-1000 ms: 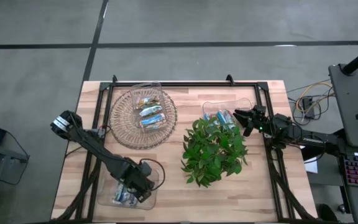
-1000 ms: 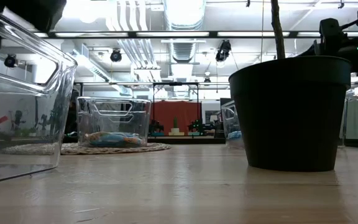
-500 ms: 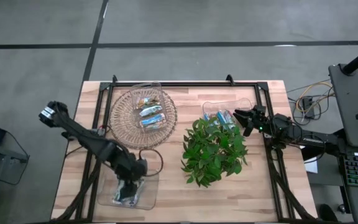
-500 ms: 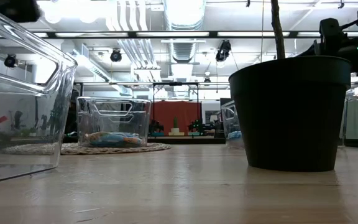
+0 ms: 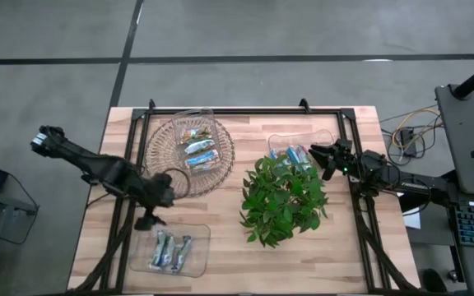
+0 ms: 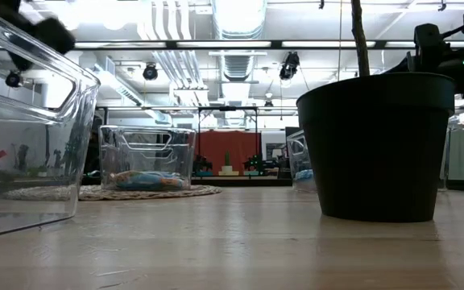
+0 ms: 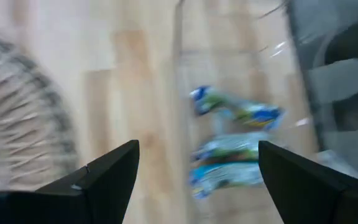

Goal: Pick and place Granola Bars by type
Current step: Return to Home Position

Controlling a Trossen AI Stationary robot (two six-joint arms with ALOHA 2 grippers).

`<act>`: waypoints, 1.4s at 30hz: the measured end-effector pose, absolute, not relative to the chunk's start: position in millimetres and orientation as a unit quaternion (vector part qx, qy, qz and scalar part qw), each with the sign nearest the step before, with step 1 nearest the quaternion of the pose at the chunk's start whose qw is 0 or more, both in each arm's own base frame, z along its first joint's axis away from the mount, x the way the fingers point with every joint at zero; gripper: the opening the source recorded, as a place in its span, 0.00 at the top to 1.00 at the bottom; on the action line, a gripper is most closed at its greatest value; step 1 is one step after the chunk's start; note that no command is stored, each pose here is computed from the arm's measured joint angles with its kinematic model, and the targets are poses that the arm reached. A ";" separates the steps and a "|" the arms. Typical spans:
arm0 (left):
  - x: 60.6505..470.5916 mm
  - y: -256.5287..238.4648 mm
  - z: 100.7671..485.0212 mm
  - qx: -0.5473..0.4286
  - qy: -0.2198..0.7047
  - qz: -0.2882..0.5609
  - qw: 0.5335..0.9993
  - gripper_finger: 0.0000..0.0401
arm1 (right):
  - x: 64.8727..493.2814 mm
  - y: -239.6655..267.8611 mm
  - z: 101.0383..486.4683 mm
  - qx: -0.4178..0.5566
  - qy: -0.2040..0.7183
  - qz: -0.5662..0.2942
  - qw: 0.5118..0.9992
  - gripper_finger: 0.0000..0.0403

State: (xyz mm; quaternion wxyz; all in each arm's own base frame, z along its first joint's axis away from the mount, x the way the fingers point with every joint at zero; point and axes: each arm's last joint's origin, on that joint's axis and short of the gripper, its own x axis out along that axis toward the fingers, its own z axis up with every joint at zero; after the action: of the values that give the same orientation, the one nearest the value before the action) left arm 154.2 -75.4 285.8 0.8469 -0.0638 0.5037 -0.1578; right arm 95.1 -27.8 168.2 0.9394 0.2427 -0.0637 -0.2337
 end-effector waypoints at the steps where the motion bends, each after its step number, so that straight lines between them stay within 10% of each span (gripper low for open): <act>1: 146.9 -70.7 280.7 -0.052 0.498 -0.153 0.852 0.23 | 95.1 -27.8 168.2 0.243 -0.064 -0.234 0.939 0.67; 42: 68.8 -30.3 258.2 -0.135 0.221 -0.150 0.954 0.23 | 95.2 -27.8 168.2 0.243 -0.064 -0.234 0.939 0.69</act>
State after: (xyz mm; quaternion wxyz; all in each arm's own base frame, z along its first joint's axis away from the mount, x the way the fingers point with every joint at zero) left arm 68.8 -30.3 258.2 0.9541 -0.1352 0.2214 -0.1499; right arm 95.2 -27.8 168.2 0.9394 0.2427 -0.0635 -0.2337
